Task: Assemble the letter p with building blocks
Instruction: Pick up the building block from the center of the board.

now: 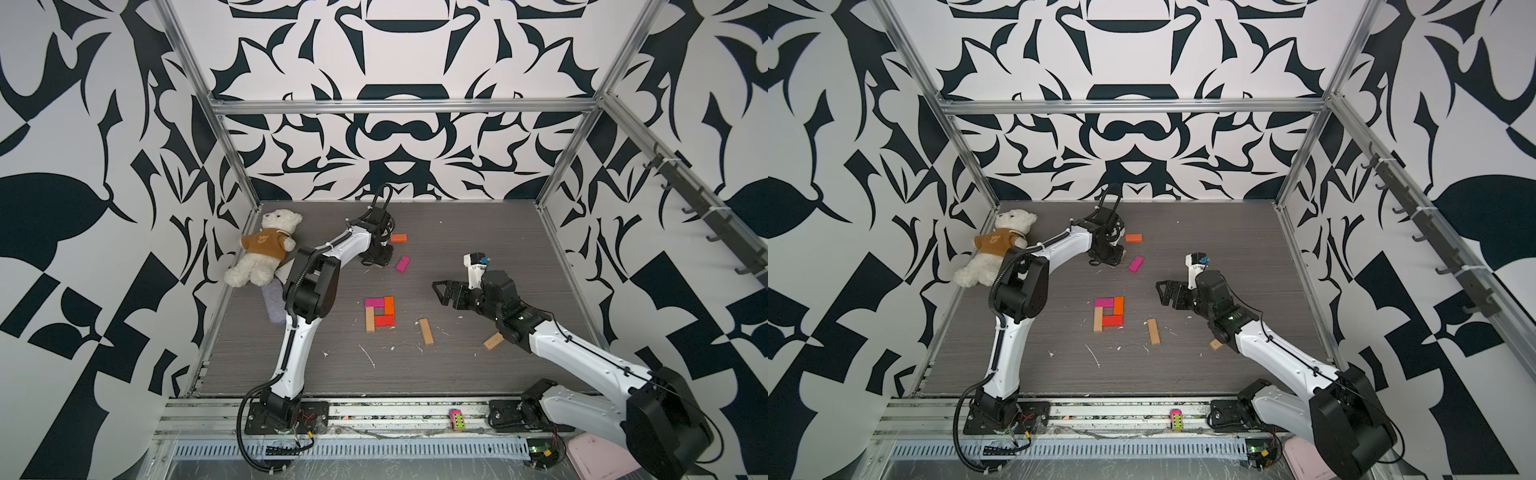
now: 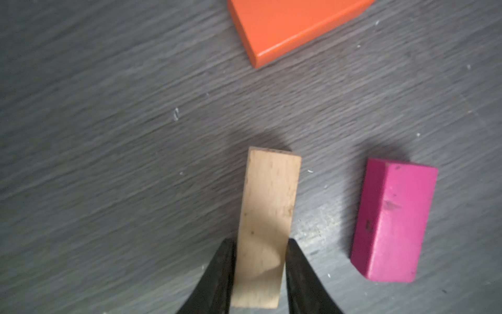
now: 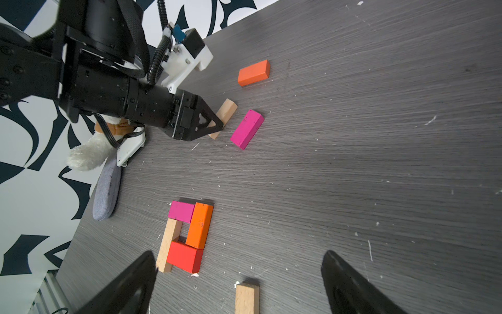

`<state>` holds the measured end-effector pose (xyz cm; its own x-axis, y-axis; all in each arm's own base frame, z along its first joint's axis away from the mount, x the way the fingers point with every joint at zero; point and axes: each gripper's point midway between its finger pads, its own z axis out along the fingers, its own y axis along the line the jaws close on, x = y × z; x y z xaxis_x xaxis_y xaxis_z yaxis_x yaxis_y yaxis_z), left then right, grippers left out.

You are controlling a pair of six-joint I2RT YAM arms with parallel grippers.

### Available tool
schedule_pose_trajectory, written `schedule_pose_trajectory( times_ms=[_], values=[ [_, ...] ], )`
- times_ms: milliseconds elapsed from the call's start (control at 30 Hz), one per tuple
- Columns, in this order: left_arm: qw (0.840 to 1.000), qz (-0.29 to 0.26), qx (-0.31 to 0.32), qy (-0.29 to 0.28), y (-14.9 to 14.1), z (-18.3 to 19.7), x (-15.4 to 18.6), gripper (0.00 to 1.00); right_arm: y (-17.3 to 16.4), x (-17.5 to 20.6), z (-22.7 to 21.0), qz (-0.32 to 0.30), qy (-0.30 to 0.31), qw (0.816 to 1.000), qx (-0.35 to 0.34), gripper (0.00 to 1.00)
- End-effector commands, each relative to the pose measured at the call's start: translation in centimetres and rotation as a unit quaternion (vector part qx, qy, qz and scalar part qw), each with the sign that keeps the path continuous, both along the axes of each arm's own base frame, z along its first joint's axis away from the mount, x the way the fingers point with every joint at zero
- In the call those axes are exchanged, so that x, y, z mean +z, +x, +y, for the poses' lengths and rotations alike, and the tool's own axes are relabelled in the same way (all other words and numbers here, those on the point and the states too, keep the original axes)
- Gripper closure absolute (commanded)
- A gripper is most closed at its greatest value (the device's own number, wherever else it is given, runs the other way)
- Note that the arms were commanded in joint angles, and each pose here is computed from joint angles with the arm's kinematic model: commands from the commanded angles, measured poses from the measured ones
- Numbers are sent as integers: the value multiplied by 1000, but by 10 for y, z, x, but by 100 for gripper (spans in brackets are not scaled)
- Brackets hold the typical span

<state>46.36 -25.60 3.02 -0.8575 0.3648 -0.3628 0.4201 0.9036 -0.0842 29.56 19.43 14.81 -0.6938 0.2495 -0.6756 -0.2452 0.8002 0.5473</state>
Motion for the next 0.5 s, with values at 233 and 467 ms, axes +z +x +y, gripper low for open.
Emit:
schedule_pose_trajectory(
  times_ms=[233,467],
  values=[
    [994,-51,90,-23,-30,-1,82,82,7,16,5,-24,7,1000,6,3],
    [987,-51,136,-66,-132,19,144,82,3,22,15,-31,30,999,31,1]
  ],
)
